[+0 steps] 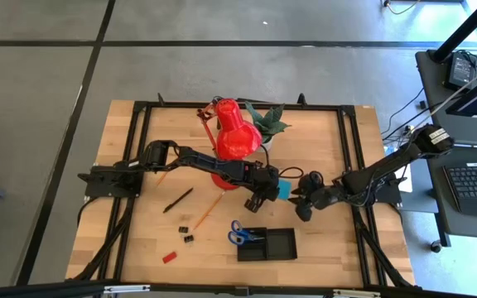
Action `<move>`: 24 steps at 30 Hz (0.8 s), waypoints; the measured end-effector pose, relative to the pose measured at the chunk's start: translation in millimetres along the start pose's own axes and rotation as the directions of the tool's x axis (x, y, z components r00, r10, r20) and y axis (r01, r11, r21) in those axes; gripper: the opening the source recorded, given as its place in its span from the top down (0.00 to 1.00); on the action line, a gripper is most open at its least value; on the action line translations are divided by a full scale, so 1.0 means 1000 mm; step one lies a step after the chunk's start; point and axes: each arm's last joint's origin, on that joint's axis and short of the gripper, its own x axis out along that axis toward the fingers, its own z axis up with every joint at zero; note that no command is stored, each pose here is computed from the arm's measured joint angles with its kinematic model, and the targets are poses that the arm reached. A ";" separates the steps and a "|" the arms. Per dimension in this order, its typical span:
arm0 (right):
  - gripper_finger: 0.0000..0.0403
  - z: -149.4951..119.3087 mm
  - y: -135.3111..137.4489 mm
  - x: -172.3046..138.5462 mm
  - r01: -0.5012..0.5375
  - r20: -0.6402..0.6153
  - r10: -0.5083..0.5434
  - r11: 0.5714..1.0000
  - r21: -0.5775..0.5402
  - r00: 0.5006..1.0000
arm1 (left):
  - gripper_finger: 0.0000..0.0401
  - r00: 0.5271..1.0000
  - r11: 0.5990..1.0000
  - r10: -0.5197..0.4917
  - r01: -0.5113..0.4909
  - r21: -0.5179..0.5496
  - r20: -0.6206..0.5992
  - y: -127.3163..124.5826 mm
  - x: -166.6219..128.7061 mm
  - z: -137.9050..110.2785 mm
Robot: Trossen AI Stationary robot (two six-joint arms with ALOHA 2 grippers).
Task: Pick and place office supplies into organizer
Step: Put the blue sticky note into the black desk organizer
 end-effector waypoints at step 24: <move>0.28 0.012 -0.006 0.005 -0.001 0.037 -0.010 0.959 0.282 0.999 | 1.00 1.000 1.000 0.000 0.000 -0.003 0.001 0.000 0.000 0.000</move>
